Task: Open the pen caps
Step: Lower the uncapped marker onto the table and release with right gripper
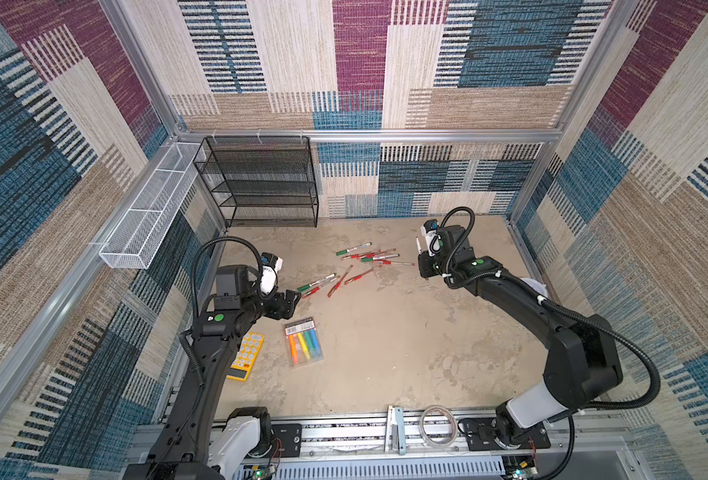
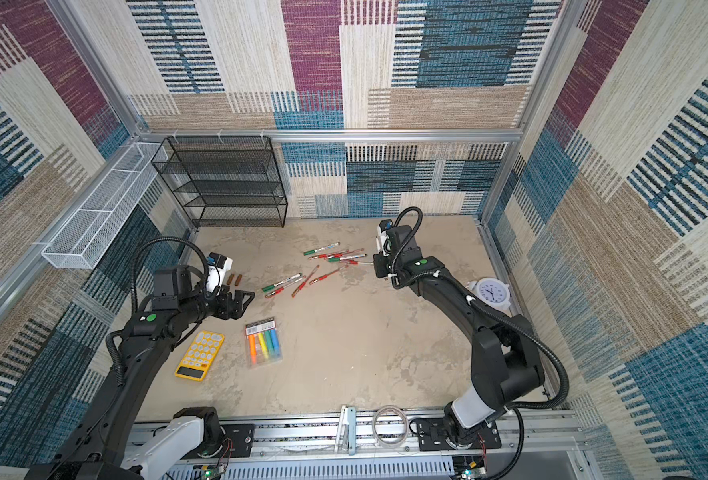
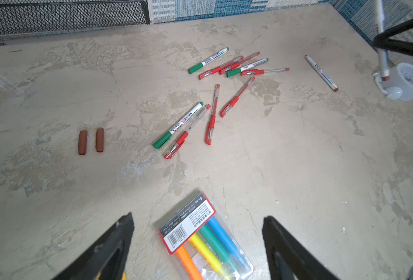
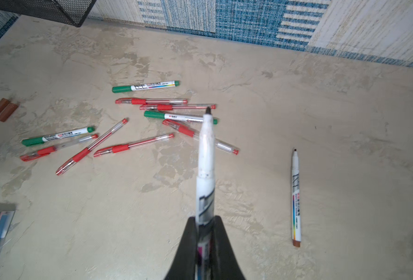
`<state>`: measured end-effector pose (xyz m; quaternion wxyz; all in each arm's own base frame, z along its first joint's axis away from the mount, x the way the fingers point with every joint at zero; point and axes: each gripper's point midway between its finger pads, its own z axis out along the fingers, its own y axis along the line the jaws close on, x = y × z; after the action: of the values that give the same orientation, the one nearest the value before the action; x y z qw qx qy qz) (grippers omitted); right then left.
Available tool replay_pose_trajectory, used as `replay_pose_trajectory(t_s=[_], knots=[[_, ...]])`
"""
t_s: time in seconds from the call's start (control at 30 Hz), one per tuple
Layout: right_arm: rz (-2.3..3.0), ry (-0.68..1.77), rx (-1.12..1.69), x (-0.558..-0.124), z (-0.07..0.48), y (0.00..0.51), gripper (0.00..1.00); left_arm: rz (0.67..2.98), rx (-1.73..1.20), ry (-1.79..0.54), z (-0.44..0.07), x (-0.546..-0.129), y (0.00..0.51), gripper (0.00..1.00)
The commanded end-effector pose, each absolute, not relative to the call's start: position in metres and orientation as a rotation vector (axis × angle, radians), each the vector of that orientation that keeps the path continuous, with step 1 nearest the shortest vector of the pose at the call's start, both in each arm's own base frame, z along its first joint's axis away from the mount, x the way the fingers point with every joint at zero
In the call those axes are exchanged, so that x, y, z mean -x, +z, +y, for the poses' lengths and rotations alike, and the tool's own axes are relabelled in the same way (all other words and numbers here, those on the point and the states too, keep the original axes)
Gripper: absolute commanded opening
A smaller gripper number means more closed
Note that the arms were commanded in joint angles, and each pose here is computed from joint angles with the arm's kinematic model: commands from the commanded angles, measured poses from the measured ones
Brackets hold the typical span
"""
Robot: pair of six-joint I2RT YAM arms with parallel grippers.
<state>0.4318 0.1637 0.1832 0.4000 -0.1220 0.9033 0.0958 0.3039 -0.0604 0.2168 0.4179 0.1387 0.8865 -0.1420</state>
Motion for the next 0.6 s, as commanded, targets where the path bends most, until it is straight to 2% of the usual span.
replay_pose_trajectory(t_s=[0.0,0.23,0.57], knots=[[2.33,0.201,0.347,-0.445,0.151,0.172,0.0,2.183,-0.344,-0.389,-0.064,-0.308,0.226,0.89],[2.463,0.123,0.326,-0.478,0.121,0.127,0.0,2.173,-0.344,-0.395,-0.065,-0.307,0.228,0.9],[2.601,0.094,0.27,-0.498,0.101,0.066,0.0,2.154,-0.346,-0.389,-0.064,-0.305,0.234,0.9]])
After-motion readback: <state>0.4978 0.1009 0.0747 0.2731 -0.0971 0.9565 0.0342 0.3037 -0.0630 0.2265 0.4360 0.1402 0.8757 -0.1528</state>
